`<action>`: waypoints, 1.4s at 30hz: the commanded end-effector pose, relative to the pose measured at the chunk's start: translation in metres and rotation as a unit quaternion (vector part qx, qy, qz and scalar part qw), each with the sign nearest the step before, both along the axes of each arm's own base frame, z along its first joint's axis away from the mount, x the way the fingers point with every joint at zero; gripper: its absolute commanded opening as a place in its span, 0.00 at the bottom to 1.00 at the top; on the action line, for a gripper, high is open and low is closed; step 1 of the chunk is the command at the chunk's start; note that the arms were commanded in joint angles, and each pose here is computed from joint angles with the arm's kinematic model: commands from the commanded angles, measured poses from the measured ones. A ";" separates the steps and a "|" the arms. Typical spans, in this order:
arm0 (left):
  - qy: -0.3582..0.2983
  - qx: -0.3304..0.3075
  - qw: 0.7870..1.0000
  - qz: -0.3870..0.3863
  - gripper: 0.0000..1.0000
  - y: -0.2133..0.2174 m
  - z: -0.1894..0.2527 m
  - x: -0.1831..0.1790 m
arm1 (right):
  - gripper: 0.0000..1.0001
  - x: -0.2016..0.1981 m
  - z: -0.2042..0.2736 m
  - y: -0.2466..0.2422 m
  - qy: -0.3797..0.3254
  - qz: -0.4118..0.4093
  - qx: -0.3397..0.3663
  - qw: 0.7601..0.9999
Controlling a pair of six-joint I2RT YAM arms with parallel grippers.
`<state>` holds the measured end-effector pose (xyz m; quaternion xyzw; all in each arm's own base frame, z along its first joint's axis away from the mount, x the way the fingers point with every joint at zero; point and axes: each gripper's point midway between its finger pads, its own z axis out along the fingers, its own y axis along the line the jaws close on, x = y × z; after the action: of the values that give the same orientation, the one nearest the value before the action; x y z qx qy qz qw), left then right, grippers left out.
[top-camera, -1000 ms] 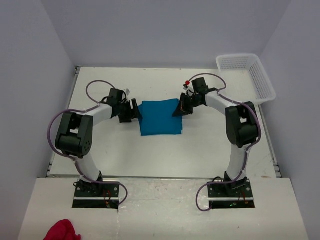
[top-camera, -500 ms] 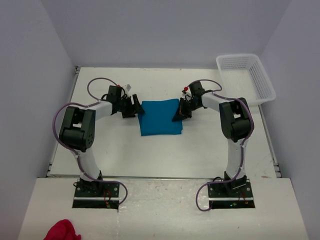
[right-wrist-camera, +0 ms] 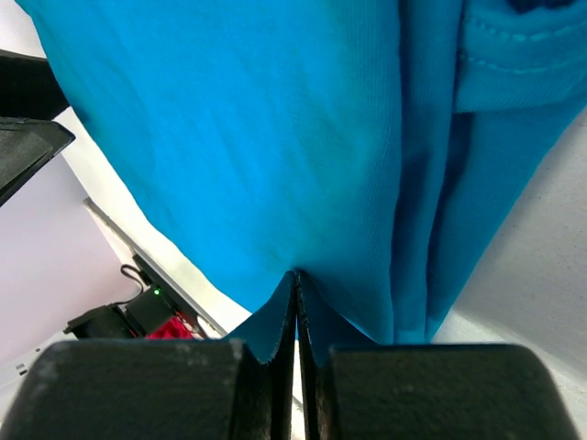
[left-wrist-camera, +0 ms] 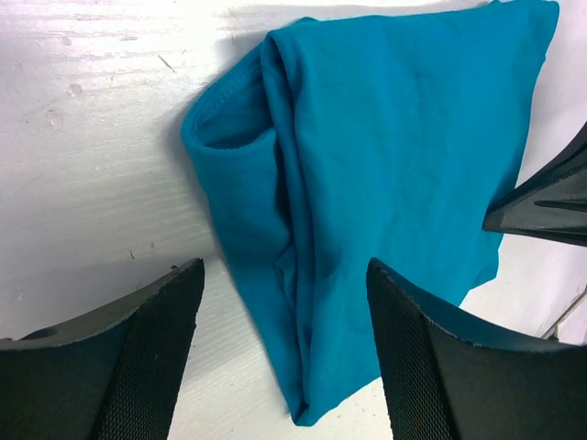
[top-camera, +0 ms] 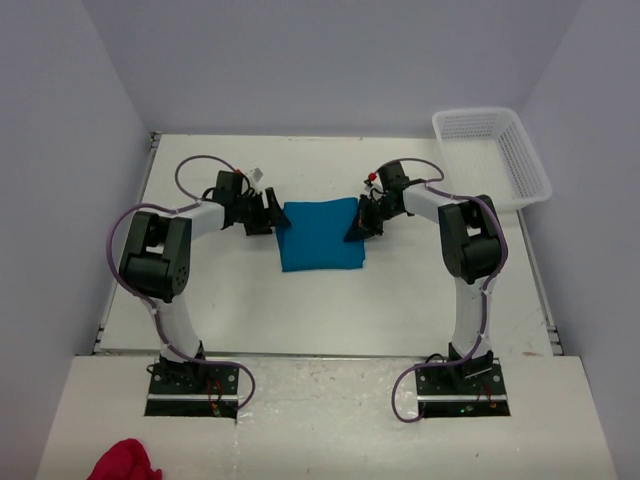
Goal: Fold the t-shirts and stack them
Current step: Put the neatly folded tshirt into the corner of the board with the left arm
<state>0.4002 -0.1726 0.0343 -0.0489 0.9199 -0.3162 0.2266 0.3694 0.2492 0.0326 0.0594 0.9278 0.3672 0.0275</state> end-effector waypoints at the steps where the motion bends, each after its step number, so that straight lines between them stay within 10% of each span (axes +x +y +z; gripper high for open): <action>1: 0.062 0.017 0.998 -0.016 0.74 0.000 -0.035 -0.032 | 0.00 0.011 0.013 0.001 -0.014 -0.009 0.002 1.000; 13: 0.087 0.003 0.995 -0.047 0.71 -0.035 -0.062 -0.044 | 0.00 0.010 0.018 0.000 -0.017 -0.012 0.005 1.000; 28: 0.088 0.012 0.995 -0.045 0.00 -0.038 -0.081 -0.023 | 0.00 0.001 0.039 -0.003 -0.042 -0.020 0.012 0.999; 42: 0.026 0.222 0.975 0.001 0.00 0.027 -0.041 0.026 | 0.00 -0.070 0.127 -0.005 -0.172 0.000 0.006 0.985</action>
<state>0.4319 -0.2084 0.0176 -0.0063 0.9390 -0.2638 0.2206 0.3144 0.2417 0.1365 0.0158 0.9119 0.3826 0.1477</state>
